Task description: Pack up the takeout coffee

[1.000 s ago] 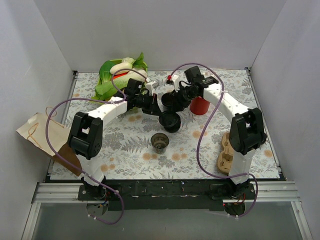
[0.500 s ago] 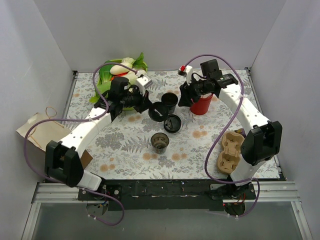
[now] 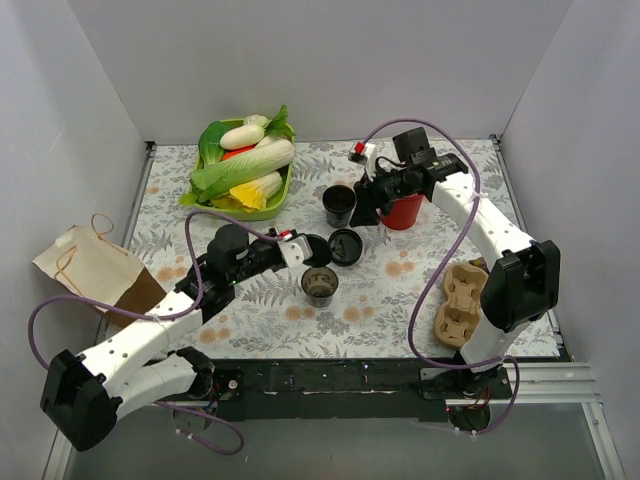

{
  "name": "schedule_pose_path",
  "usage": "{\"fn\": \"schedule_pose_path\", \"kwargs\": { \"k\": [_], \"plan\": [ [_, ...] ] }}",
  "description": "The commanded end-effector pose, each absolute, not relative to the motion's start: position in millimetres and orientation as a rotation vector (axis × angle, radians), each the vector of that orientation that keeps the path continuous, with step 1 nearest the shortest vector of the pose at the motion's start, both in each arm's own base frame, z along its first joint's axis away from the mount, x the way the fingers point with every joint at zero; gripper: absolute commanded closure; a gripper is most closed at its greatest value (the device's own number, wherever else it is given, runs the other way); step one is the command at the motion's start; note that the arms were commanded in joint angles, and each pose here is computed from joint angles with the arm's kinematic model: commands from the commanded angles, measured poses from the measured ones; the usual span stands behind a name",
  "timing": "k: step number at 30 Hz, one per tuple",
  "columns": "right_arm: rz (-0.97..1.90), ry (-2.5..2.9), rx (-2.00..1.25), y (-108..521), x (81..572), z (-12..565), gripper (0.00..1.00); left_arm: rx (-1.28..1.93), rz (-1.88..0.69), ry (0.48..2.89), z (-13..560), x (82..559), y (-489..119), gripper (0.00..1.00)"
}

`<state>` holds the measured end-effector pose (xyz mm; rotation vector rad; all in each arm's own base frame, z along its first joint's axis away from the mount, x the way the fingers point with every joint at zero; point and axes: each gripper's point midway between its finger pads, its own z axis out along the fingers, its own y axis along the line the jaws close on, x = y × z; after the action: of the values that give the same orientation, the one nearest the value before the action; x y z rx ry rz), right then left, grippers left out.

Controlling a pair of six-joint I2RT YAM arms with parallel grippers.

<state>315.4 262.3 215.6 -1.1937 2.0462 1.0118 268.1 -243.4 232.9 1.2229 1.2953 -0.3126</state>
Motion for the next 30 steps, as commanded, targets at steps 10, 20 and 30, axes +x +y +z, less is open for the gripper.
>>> {"fn": "schedule_pose_path", "kwargs": {
  "k": [10,20,30],
  "plan": [
    [0.789,1.873,-1.224,261.7,292.0,212.9,0.36,1.283,-0.071,0.95,239.8,248.1,-251.5,1.0],
    [0.84,2.016,-1.191,266.9,282.7,169.3,0.37,1.307,-0.079,0.882,226.4,234.0,-255.4,1.0],
    [1.025,2.098,-1.136,282.5,266.0,152.3,0.33,1.378,-0.093,0.782,213.5,218.9,-261.2,1.0]
  ]
}}
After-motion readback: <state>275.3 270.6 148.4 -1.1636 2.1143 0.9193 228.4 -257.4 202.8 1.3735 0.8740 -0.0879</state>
